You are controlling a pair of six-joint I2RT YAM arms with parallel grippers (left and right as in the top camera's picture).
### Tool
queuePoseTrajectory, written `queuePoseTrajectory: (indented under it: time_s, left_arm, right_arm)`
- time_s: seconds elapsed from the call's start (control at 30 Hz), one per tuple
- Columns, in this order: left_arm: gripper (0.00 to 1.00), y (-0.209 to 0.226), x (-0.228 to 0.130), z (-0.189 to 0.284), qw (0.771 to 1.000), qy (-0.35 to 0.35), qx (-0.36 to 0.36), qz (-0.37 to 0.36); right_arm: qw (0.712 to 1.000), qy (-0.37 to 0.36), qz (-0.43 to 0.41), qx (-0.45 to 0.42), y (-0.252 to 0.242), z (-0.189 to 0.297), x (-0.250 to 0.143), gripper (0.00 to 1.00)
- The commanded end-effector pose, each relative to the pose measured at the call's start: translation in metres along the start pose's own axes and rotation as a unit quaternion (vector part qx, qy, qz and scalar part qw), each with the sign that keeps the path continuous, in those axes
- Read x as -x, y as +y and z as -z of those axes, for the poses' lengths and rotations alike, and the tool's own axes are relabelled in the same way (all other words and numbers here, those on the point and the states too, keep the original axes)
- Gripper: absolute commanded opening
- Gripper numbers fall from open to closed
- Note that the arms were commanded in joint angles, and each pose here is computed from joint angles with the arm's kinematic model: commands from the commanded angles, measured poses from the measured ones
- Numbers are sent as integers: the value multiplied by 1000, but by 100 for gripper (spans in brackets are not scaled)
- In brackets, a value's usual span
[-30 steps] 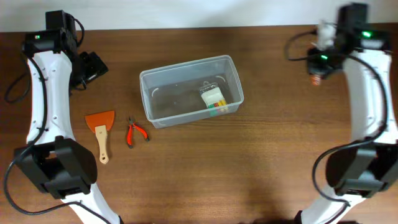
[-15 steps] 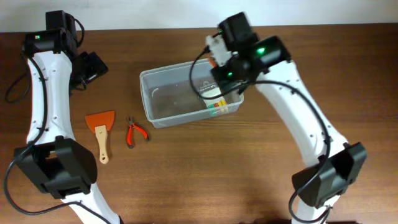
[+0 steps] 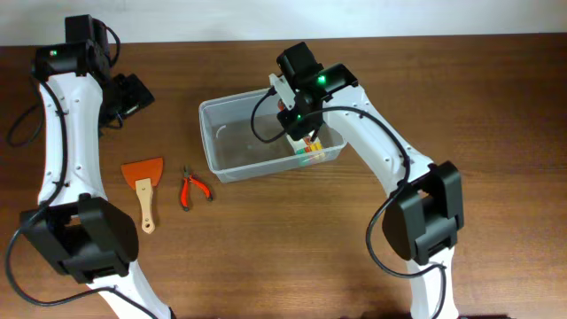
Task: Pack container
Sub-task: 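Carry the socket rail left and lower it into the box, then open the right gripper and withdraw it up and right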
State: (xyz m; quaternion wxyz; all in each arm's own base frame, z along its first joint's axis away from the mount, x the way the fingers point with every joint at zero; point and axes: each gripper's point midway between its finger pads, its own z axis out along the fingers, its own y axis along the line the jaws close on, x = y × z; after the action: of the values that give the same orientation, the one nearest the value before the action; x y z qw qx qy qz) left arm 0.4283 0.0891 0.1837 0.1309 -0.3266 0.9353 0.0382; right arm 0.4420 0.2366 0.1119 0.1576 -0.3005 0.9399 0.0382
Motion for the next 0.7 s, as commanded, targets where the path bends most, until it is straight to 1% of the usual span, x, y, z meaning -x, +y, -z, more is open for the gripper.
queuePoseTrajectory:
  time_s: [0.0, 0.23, 0.3, 0.33, 0.4, 0.47, 0.57, 0.6, 0.67]
  left_arm:
    - [99, 1, 4, 9, 1000, -14, -3, 9]
    - [99, 1, 4, 9, 1000, -14, -3, 9]
    - [99, 1, 4, 9, 1000, -14, -3, 9]
    - [99, 1, 4, 9, 1000, -14, -3, 9]
    - [99, 1, 4, 9, 1000, -14, -3, 9]
    - [99, 1, 4, 9, 1000, -14, -3, 9]
    - [99, 1, 4, 9, 1000, -14, -3, 9]
    - [99, 1, 4, 9, 1000, -14, -3, 9]
    - [99, 1, 4, 9, 1000, -14, -3, 9]
  right_arm:
    - [1000, 14, -16, -4, -11, -16, -5, 4]
    - [998, 44, -45, -7, -28, -44, -19, 5]
    - [997, 45, -54, -9, -37, -45, -21, 19]
    - [997, 45, -56, -10, -39, -45, -22, 20]
    - [997, 45, -60, -11, -44, -44, -23, 39]
    - [997, 45, -63, -12, -46, -44, -23, 46]
    - [997, 46, -63, -12, -46, -44, -23, 65]
    - [997, 45, -63, -12, -46, -43, -23, 68]
    - [997, 36, -62, -13, -46, -33, -18, 70]
